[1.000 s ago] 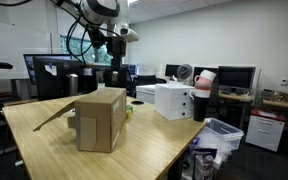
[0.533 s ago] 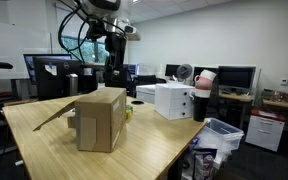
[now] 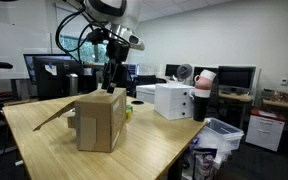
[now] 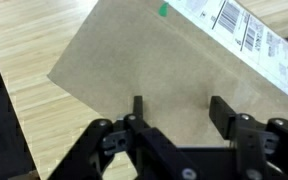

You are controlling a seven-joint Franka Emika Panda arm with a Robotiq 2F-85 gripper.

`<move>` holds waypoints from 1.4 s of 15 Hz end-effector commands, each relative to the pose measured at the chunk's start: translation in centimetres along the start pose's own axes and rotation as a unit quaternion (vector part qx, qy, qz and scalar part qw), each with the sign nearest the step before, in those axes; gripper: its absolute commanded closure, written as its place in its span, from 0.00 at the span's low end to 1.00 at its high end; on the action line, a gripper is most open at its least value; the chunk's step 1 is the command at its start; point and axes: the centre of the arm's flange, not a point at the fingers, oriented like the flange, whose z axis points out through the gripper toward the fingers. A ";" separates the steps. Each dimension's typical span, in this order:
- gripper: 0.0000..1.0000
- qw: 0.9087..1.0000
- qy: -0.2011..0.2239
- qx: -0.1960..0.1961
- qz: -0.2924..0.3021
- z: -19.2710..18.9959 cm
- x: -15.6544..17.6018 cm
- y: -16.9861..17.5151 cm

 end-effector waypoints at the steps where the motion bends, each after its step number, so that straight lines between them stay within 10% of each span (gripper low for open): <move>1: 0.59 1.000 0.000 0.020 0.007 0.3 0.3 0.8; 8: 0.95 0.995 0.042 0.017 0.084 0.2 1.9 2.9; 21: 0.96 0.970 0.051 0.046 0.233 -0.4 4.9 5.1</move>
